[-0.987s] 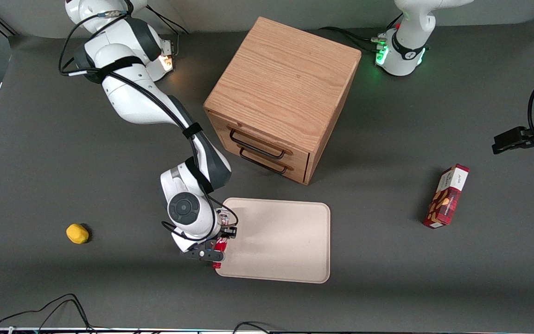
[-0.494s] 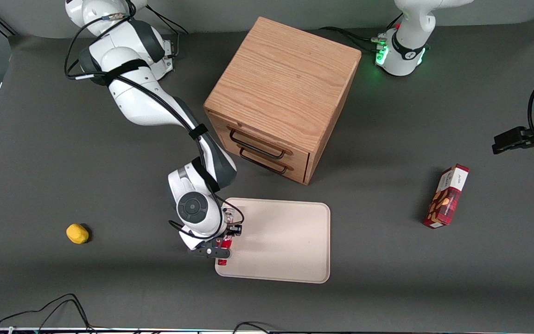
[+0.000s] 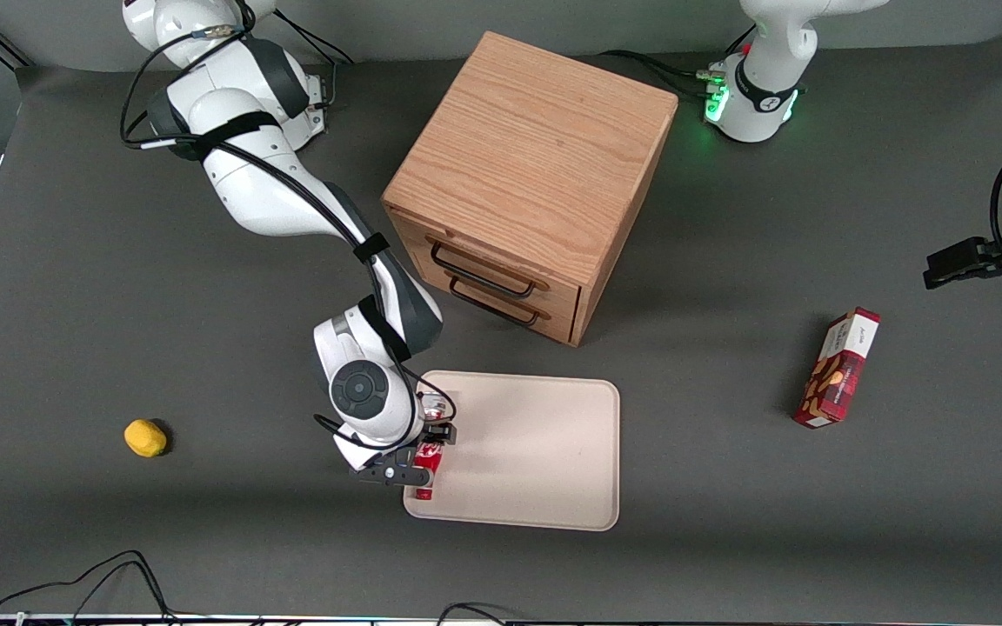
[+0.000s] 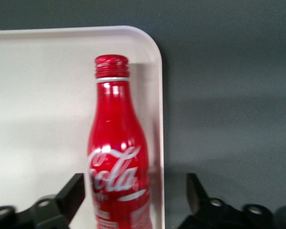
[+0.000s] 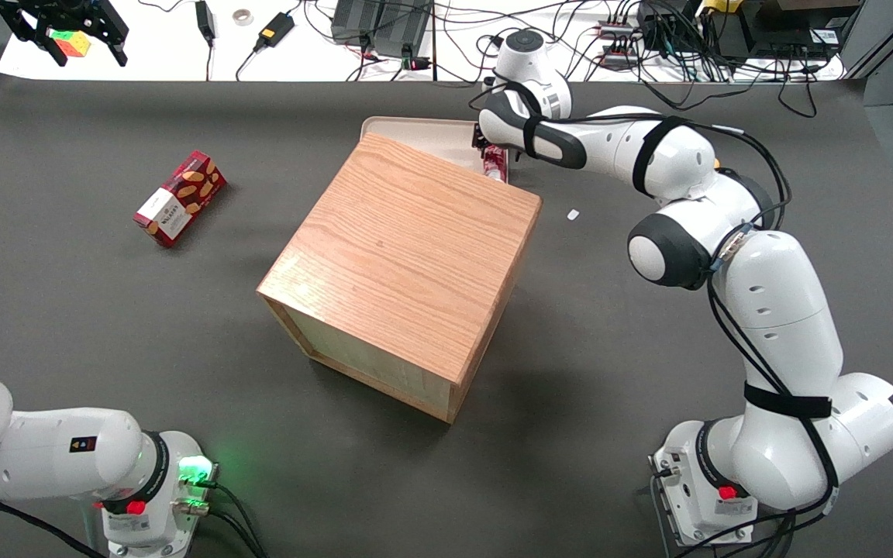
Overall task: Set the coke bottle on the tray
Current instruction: 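Lower the bottle onto the tray and open the right gripper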
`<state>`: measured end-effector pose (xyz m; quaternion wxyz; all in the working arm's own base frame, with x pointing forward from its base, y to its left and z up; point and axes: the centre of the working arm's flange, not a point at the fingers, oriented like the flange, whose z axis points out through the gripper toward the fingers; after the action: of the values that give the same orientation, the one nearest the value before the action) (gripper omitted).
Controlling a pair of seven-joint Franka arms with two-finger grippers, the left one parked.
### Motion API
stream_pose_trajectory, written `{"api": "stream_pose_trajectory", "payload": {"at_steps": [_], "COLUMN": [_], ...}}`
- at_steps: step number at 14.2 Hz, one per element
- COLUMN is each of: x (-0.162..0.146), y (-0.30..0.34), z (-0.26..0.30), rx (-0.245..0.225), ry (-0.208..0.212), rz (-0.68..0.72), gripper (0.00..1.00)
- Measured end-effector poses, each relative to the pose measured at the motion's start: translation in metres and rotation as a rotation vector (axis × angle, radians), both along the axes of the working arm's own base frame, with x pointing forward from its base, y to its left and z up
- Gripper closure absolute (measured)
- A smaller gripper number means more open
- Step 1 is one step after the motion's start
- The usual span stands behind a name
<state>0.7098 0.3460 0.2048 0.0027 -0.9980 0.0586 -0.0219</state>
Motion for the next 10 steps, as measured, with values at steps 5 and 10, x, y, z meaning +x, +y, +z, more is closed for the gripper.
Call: {"api": "stream_pose_trajectory", "payload": {"at_steps": [5,10], "x": [0.0007,0.0015], "y": [-0.0002,0.0], "z": [0.0013,0.0031], "rx": [0.0,0.002], "ry": [-0.003,-0.006], "rz": [0.0,-0.001], "gripper": [0.0,0.0]}}
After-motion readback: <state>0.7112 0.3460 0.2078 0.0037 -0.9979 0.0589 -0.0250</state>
